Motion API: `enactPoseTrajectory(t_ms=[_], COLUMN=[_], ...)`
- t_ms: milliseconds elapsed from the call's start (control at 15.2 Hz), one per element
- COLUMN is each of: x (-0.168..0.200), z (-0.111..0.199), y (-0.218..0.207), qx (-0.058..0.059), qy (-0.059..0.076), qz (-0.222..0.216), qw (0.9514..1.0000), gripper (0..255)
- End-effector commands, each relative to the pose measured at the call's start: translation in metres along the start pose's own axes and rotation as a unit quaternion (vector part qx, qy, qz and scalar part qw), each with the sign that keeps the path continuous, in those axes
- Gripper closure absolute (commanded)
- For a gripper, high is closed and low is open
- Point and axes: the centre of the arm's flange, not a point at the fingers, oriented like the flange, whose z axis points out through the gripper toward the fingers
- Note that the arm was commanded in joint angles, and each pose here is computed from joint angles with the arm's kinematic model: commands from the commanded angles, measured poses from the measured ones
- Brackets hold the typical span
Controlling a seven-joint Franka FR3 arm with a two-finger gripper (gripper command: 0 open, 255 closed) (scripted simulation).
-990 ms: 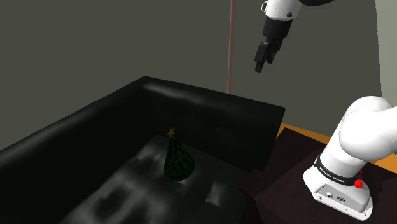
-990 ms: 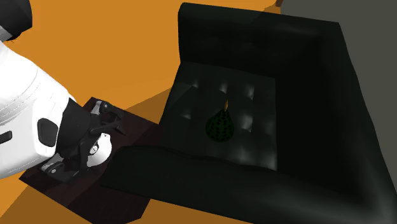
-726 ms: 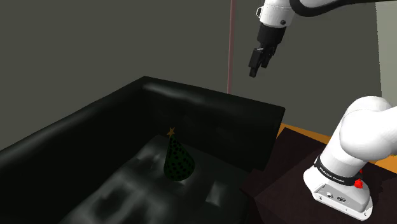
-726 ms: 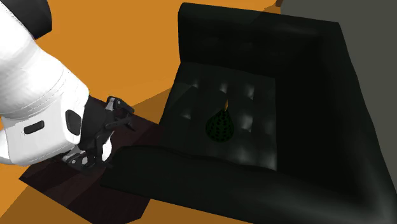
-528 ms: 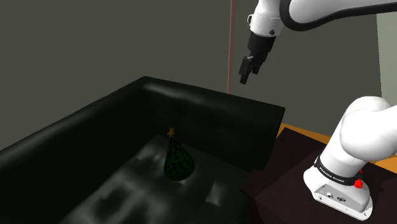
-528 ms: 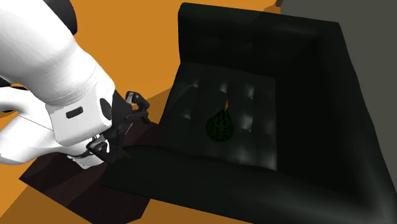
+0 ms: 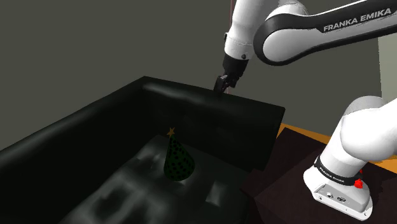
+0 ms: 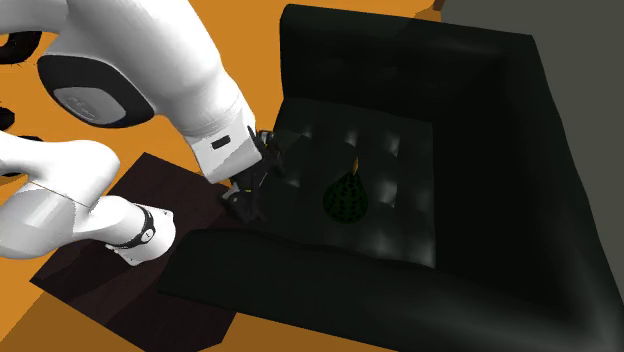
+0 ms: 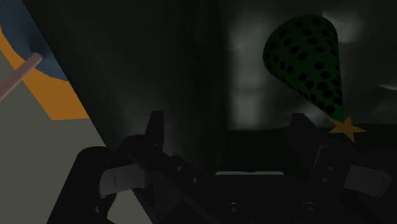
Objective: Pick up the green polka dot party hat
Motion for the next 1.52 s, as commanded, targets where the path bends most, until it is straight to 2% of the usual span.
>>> enactPoseTrajectory(t_ms=[0, 528, 1122, 1452], x=[0.005, 0.031, 0.064, 0.059], z=[0.014, 0.065, 0.121, 0.143], y=[-0.023, -0.109, -0.206, -0.209], qx=[-0.001, -0.010, -0.019, -0.019], qy=[0.012, 0.058, 0.109, 0.110], qz=[-0.002, -0.011, -0.021, -0.022], qw=[0.9999, 0.9982, 0.9937, 0.9935], gripper=[0, 0, 0, 0])
